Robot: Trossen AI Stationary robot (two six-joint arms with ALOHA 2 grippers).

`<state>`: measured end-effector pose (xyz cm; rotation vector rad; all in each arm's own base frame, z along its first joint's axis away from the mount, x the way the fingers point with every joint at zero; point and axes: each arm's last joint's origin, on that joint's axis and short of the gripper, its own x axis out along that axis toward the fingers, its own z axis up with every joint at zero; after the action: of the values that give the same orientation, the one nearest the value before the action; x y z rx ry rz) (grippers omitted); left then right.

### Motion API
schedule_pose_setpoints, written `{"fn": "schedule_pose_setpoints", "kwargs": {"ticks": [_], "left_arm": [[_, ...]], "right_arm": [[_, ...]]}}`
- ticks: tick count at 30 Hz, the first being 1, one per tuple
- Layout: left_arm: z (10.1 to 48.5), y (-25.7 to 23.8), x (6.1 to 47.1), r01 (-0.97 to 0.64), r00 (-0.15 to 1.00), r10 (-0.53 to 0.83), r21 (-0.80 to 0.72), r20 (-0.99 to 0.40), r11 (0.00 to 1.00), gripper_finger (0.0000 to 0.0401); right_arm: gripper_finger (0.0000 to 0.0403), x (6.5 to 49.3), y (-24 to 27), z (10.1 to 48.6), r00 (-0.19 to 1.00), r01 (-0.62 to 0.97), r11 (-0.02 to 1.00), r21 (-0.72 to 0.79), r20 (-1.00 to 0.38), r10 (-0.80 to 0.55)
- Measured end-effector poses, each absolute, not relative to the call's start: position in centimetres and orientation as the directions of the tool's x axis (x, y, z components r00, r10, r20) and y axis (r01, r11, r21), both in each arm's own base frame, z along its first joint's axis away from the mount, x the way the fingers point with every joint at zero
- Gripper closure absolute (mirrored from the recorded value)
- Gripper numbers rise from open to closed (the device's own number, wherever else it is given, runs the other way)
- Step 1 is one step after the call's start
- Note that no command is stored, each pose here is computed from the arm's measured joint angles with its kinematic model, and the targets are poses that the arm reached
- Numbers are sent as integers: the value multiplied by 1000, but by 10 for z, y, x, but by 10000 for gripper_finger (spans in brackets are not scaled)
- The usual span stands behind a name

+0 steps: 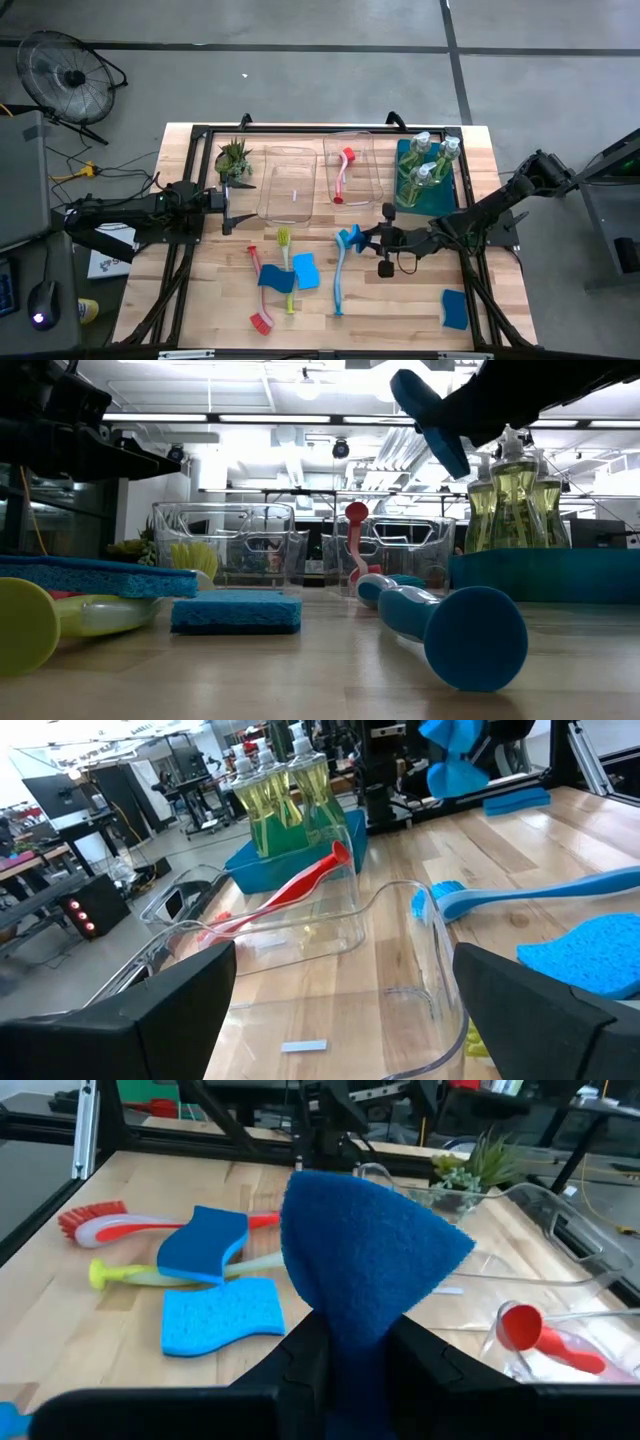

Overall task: Pick & Place Kitchen Sink Supplies
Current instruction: Put the top right blue dishwashing sponge into the left transparent bin

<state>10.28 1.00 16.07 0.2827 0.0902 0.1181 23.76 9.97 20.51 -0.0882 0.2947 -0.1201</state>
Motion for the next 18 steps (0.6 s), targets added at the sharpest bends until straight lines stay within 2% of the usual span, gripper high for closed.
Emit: {"fn": "schedule_pose_setpoints", "kwargs": {"ticks": [18], "left_arm": [[164,11,103,-136,988,152,256,-41,957,34]], "right_arm": [[336,239,100,211,965,116,988,-106,-224,-138]]}}
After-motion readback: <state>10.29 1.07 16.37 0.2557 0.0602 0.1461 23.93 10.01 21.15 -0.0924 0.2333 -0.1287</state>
